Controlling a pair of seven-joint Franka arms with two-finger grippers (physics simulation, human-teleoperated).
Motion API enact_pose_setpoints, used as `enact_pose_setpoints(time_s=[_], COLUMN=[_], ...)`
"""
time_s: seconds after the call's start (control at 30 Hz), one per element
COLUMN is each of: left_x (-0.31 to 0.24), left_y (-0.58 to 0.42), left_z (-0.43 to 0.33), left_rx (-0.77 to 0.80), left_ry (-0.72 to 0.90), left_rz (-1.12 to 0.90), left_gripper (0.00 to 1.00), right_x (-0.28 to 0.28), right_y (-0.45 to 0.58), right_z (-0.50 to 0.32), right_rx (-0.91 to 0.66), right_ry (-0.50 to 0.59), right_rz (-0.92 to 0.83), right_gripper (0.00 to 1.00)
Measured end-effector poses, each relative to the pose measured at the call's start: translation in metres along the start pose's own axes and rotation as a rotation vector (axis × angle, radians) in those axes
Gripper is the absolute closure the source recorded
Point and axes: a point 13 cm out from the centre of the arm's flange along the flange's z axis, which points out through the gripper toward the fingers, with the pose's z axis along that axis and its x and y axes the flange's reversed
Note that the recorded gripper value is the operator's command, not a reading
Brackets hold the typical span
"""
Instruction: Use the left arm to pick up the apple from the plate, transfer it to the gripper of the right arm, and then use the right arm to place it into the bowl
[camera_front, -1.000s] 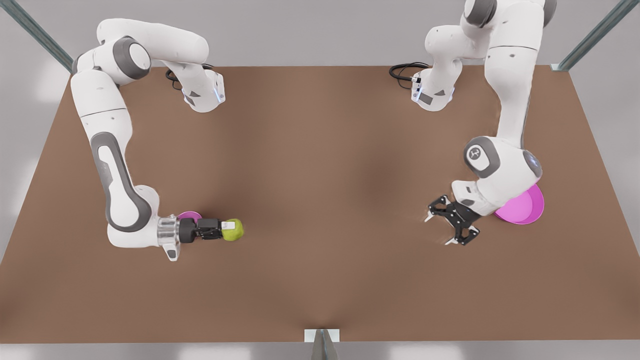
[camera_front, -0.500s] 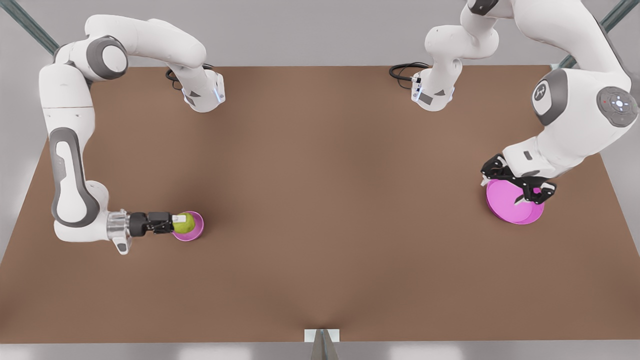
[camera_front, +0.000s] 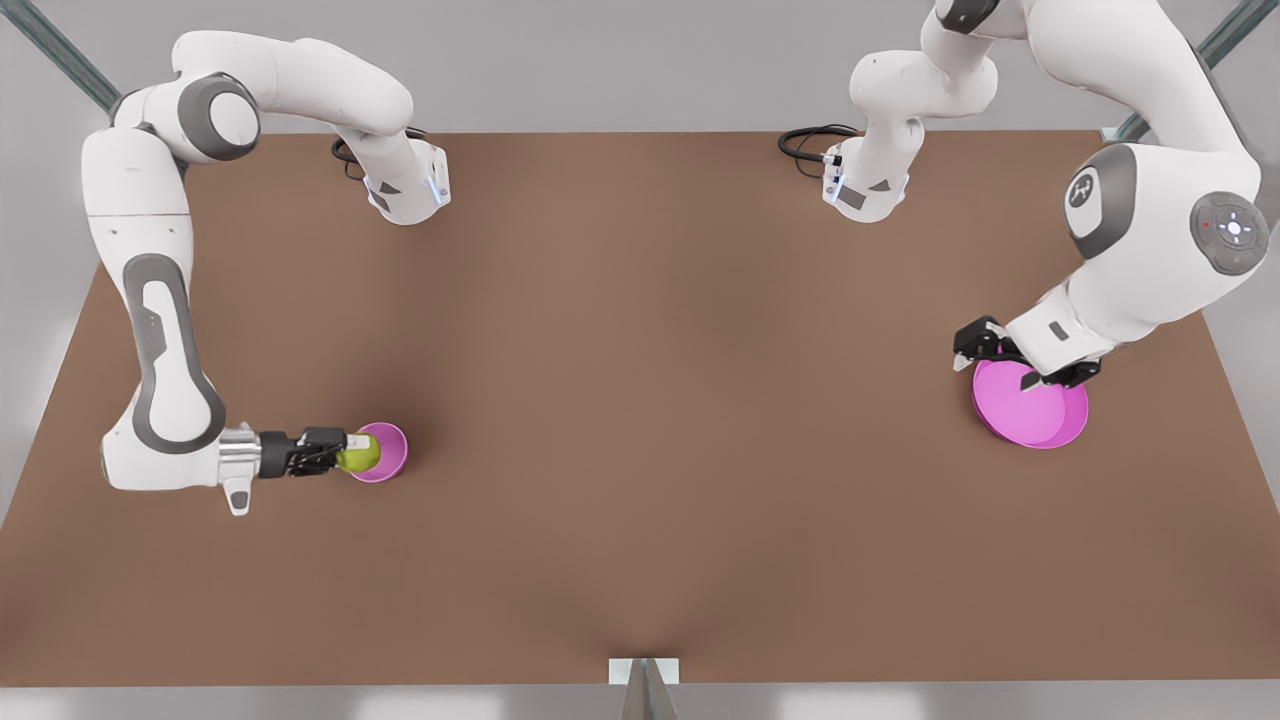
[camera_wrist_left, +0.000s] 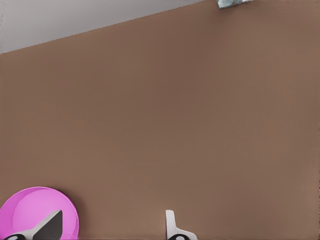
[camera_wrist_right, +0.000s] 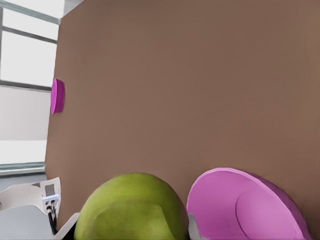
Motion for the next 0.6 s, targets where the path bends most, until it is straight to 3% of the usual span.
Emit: enact_pose_setpoints(time_s=[0.23, 0.27, 0.3, 0.33, 0.5, 0.6], left_x=[0.003, 0.003, 0.004, 0.004, 0.004, 0.006], left_y=[0.0, 0.001, 0.001, 0.002, 0.001, 0.0], left_z=[-0.001, -0.001, -0.001, -0.001, -0.001, -0.003], left_rx=[0.007, 0.008, 0.008, 0.008, 0.009, 0.009], left_ry=[0.006, 0.007, 0.007, 0.008, 0.01, 0.012], left_rz=[-0.075, -0.085, -0.094, -0.102, -0.132, -0.145], left_gripper=[0.0, 0.0, 0.0, 0.0, 0.0, 0.0], right_x=[0.014, 0.016, 0.018, 0.019, 0.015, -0.024], right_y=[-0.031, -0.034, -0.037, -0.038, -0.037, 0.006], right_z=[0.011, 0.014, 0.015, 0.015, 0.009, -0.082], right_rx=[0.094, 0.103, 0.111, 0.118, 0.159, 0.299], right_ry=[0.058, 0.067, 0.072, 0.076, 0.083, 0.016], right_rz=[0.025, 0.031, 0.036, 0.041, 0.046, -0.032], right_gripper=[0.29, 0.22, 0.09, 0.06, 0.01, 0.01])
